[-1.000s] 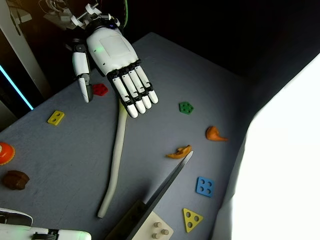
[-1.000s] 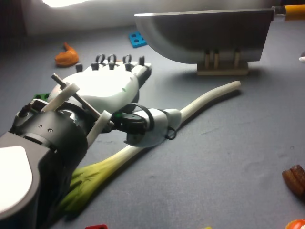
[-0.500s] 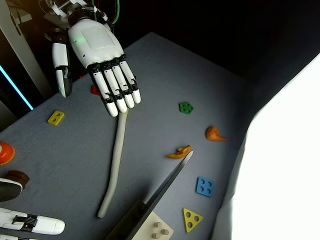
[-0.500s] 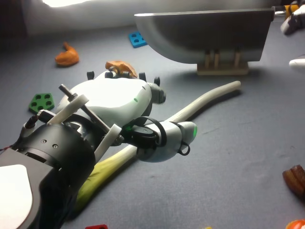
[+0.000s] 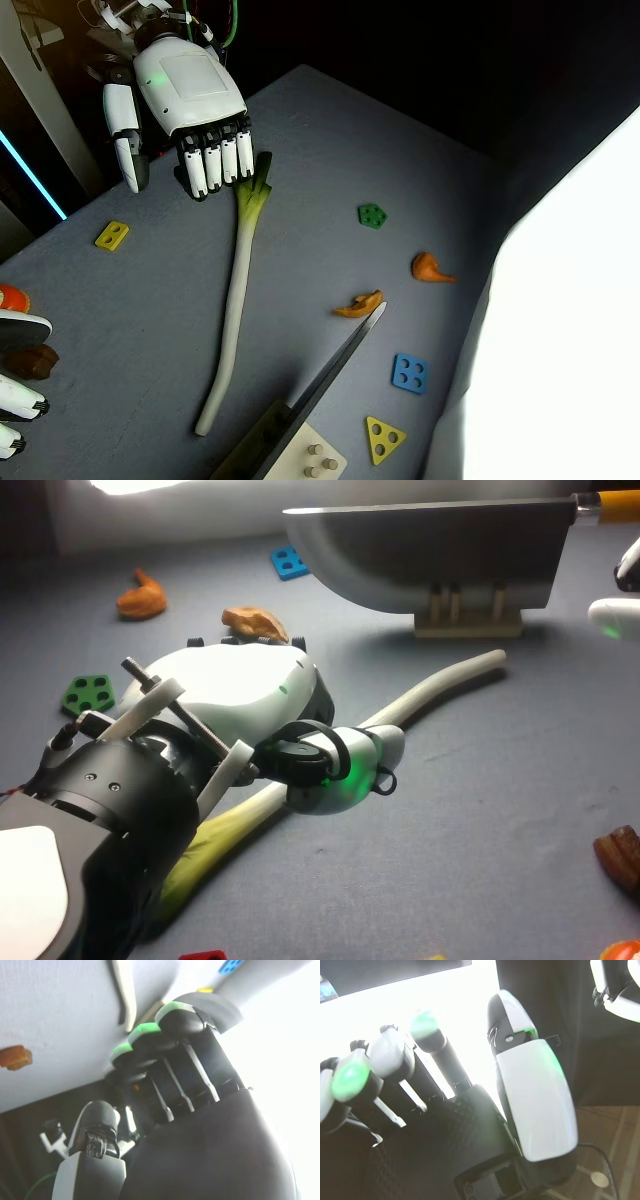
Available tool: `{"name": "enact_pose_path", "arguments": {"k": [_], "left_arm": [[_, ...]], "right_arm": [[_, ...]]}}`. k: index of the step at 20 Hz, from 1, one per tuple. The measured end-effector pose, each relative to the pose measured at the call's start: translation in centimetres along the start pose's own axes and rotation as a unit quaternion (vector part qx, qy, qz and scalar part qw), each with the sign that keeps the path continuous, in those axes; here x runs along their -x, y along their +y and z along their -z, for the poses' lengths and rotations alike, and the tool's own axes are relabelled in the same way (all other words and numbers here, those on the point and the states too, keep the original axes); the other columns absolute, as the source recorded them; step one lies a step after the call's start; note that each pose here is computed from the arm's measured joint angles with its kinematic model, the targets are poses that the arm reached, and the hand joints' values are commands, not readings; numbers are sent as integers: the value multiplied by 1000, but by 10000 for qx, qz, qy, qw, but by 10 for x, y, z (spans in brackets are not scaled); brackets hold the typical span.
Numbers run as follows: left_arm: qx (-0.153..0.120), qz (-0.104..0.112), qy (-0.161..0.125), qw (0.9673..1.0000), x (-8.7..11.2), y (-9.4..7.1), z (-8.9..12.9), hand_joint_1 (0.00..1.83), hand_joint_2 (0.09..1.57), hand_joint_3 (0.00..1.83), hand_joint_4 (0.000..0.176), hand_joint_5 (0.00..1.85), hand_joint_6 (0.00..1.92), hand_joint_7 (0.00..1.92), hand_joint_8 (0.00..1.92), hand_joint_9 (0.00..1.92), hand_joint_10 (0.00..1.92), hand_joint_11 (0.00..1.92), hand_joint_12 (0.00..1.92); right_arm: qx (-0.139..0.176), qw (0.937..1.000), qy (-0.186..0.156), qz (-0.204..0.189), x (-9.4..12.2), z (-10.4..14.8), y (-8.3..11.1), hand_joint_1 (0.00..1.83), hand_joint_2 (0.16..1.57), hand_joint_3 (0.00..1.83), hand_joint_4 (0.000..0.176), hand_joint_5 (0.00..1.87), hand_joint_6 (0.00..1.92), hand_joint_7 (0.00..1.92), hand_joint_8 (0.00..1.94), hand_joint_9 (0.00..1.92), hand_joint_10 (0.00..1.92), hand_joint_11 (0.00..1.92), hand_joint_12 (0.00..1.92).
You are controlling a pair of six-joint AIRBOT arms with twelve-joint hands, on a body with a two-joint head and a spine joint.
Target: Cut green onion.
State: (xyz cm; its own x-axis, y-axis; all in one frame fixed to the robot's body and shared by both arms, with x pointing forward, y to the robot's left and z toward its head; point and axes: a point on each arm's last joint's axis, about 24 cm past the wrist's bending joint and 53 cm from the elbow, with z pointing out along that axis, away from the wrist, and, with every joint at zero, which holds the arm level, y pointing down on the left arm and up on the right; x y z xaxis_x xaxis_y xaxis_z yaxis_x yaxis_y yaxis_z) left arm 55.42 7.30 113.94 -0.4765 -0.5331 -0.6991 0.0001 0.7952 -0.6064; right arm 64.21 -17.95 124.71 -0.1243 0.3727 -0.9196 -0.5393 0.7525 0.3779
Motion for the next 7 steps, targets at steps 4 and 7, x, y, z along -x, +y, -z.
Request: {"name": "enact_pose_path", "arguments": {"k": [4, 7], "left_arm": [[19, 1, -17, 10000, 1, 1, -1, 187, 1325, 0, 0, 1124, 1921, 1238, 1921, 1260, 1921, 1232, 1921], [37, -1, -44, 10000, 3, 2, -1, 211, 1322, 0, 0, 1117, 1921, 1233, 1921, 1257, 1921, 1239, 1921]], "right_arm": [[-10, 10000, 11, 12, 0, 1, -1, 165, 1283, 0, 176, 1359, 1921, 1454, 1941, 1475, 1921, 1534, 1921], [-2, 10000, 25, -1, -2, 1, 1, 224, 1288, 0, 176, 1289, 1921, 1391, 1941, 1419, 1921, 1442, 1921]]}}
